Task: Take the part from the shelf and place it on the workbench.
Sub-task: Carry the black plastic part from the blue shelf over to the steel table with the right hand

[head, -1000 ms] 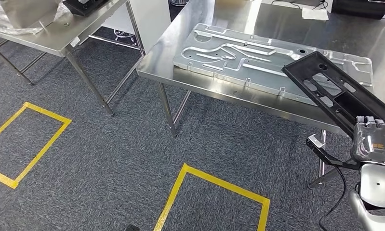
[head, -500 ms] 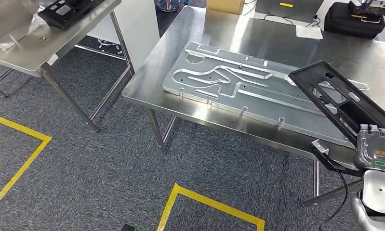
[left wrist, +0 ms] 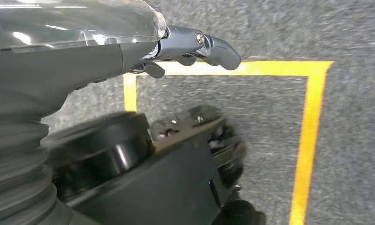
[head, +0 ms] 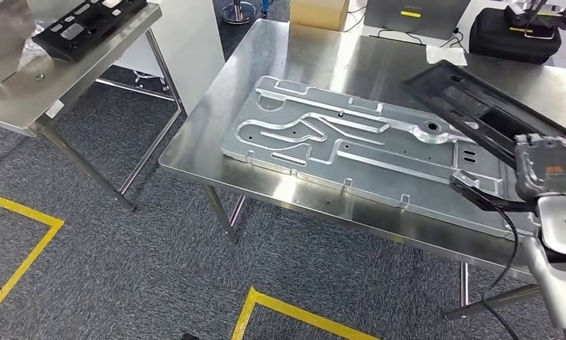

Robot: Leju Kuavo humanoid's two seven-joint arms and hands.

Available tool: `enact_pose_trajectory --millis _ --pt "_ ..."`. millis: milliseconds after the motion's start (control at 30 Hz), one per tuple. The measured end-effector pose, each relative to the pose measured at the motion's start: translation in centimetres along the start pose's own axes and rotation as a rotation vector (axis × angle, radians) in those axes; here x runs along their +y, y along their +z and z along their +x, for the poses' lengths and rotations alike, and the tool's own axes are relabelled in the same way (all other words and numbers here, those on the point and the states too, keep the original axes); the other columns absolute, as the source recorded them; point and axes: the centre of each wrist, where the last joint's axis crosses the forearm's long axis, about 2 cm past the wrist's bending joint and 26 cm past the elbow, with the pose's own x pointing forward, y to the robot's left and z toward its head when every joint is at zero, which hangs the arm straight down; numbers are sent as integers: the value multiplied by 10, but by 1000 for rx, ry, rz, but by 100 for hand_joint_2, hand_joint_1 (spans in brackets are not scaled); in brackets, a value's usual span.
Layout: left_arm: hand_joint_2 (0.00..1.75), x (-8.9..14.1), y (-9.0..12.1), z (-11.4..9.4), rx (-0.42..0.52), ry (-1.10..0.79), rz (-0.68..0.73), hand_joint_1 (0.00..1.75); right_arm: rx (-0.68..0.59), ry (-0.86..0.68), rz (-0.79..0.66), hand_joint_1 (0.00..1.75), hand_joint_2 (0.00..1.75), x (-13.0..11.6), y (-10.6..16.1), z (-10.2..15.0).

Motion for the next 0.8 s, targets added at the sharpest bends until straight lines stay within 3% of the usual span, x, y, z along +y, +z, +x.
enact_pose_trajectory --millis 233,400,567,800 --pt "175 1 -5 11 -9 -33 -22 0 -235 -71 -47 175 175 -29 -31 106" --pt "175 -1 -6 15 -15 -41 -26 0 -355 -128 -51 175 175 -47 -33 168" --pt "175 -4 -7 18 -9 -39 -25 0 -430 -147 -57 175 175 -61 -35 199" --pt "175 -4 -5 14 9 -35 -18 0 -461 -175 -49 175 175 -69 -34 217"
